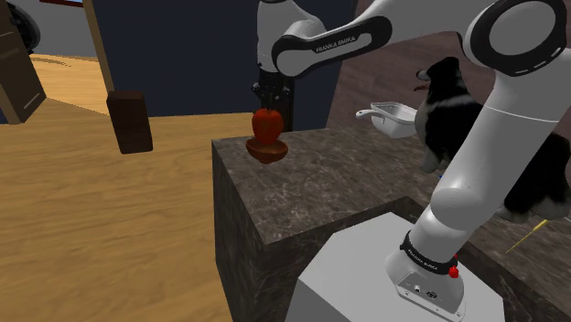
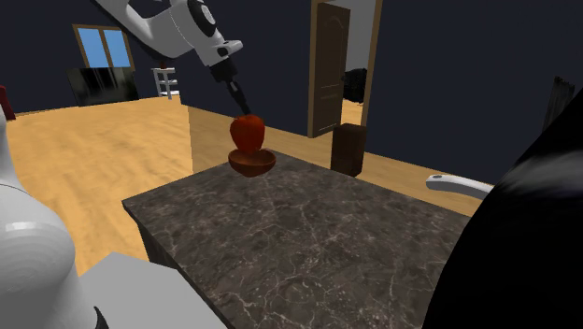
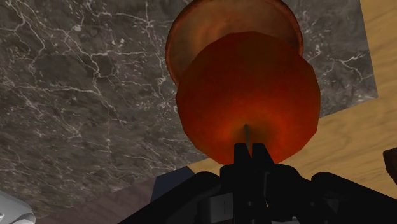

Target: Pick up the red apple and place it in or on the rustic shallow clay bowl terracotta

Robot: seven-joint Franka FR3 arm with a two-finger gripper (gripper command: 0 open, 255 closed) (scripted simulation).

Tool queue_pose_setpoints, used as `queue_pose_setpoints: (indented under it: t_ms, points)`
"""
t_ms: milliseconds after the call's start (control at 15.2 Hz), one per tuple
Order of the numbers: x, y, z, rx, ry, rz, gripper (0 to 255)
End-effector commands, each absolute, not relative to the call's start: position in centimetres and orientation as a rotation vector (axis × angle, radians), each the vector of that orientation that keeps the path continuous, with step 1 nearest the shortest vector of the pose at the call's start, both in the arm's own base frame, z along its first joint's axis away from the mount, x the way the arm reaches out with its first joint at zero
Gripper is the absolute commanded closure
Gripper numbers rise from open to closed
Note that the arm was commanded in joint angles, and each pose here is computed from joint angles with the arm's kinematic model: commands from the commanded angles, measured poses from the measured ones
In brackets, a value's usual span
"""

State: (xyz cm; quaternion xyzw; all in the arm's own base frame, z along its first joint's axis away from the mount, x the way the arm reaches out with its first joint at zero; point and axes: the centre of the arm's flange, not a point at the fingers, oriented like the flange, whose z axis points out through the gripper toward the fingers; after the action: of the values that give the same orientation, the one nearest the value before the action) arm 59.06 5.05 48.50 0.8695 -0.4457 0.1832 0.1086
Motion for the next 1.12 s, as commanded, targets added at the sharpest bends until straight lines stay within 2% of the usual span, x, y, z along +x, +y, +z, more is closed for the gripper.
queue_pose_setpoints:
  t_ms: [0, 462, 528, 858, 1056]
  points:
    - [59.3, 5.0, 47.8, 2.558, -1.311, 0.54, 255]
    - [59.3, 5.0, 47.8, 2.558, -1.311, 0.54, 255]
    - [59.3, 5.0, 47.8, 2.558, -1.311, 0.54, 0]
    - [59.3, 5.0, 47.8, 2.558, -1.311, 0.54, 0]
    - [58.4, 6.4, 51.4, 2.558, -1.311, 0.54, 0]
